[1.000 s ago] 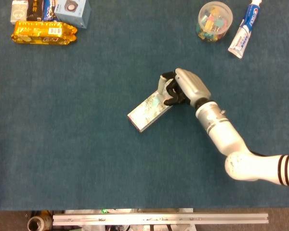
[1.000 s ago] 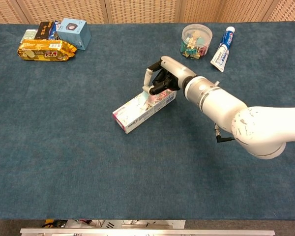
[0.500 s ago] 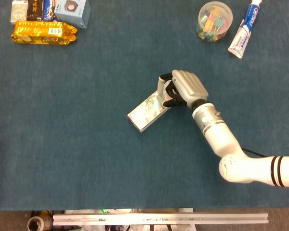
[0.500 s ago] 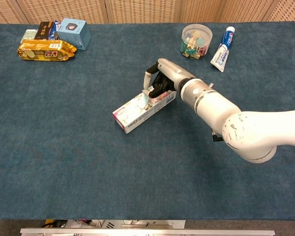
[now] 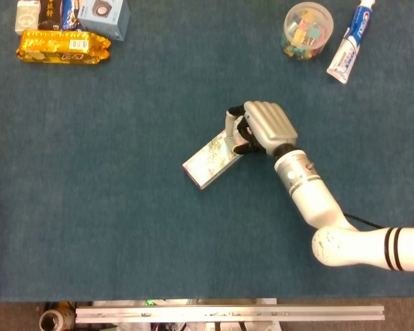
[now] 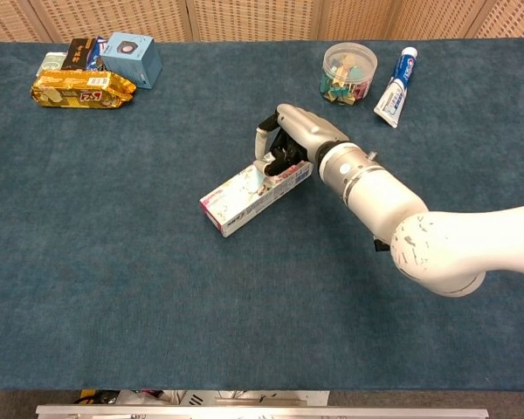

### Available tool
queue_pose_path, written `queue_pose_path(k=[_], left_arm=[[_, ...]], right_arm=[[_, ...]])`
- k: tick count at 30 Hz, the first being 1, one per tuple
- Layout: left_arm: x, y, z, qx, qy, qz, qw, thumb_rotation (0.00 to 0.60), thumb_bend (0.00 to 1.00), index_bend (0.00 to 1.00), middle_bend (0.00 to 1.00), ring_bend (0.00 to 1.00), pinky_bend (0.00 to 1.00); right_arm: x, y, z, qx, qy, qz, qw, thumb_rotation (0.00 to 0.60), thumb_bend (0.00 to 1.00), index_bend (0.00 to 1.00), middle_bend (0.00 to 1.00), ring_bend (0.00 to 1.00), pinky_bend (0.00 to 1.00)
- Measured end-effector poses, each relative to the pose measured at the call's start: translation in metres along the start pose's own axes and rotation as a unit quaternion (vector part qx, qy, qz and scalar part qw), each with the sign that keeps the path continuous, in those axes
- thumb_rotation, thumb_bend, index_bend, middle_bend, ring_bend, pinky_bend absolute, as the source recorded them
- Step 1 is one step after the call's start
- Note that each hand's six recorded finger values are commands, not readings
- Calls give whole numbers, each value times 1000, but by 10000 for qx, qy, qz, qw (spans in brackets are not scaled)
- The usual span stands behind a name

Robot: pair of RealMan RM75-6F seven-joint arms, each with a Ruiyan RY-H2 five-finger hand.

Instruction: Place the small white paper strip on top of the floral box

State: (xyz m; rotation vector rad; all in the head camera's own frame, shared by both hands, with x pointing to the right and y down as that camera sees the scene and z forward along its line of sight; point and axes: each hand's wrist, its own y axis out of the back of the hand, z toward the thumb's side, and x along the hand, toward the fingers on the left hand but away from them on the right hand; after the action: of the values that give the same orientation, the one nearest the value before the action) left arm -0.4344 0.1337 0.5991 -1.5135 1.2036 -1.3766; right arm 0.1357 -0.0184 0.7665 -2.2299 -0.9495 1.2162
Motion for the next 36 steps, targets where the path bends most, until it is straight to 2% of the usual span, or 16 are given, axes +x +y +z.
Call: queue_pose_path(k=[6,23,36], left_arm=[[1,-1,1,-1,-30,-13,10000,600,345,136,332,304,227],[2,-3,4,11,-63,-40,10000,600,345,136,331,304,227],[2,-1,4,21,-69,-12,10000,600,345,136,332,304,227]], right_arm=[[3,5,-2,-73,25,-49,10000,600,368,570,972,1000,1000],[4,4,-6,54,12,11,10000,600,323,457,957,1000,1000],[5,14,-2,-115,136,-207,9996,600,135,202,923,1000,1000]])
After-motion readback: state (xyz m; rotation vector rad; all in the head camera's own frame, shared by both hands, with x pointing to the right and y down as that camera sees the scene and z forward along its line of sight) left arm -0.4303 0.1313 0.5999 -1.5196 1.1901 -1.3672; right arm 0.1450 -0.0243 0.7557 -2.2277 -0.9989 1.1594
